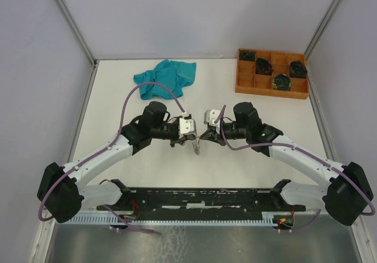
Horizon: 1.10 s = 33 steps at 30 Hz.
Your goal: Put the keys on the keyring
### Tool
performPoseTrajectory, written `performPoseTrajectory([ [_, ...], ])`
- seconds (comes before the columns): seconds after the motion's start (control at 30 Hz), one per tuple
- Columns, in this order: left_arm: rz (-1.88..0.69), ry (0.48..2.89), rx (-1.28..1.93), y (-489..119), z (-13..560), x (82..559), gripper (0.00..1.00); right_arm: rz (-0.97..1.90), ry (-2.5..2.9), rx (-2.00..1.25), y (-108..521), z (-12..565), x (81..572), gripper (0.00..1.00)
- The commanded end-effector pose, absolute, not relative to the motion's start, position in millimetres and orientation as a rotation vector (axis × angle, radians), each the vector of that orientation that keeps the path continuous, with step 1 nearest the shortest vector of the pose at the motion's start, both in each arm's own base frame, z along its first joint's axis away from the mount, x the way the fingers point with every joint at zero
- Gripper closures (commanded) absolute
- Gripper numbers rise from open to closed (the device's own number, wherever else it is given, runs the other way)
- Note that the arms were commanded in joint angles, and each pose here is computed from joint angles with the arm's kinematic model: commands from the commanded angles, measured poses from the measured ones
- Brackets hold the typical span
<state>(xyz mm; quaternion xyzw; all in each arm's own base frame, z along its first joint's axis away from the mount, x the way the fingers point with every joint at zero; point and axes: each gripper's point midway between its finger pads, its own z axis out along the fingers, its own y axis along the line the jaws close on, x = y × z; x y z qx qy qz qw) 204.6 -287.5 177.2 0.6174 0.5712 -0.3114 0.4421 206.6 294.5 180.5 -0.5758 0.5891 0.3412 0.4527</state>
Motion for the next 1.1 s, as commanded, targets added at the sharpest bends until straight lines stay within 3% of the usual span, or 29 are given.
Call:
performPoseTrajectory([
  [0.0, -0.798, 1.362, 1.531, -293.8, 192.1, 201.7, 0.97, 0.825, 1.413, -1.41, 294.6, 190.8, 209.7, 0.99],
  [1.07, -0.839, 1.369, 1.526, -297.8, 194.5, 199.9, 0.97, 0.843, 1.422, -1.425, 298.0, 189.4, 208.6, 0.99],
])
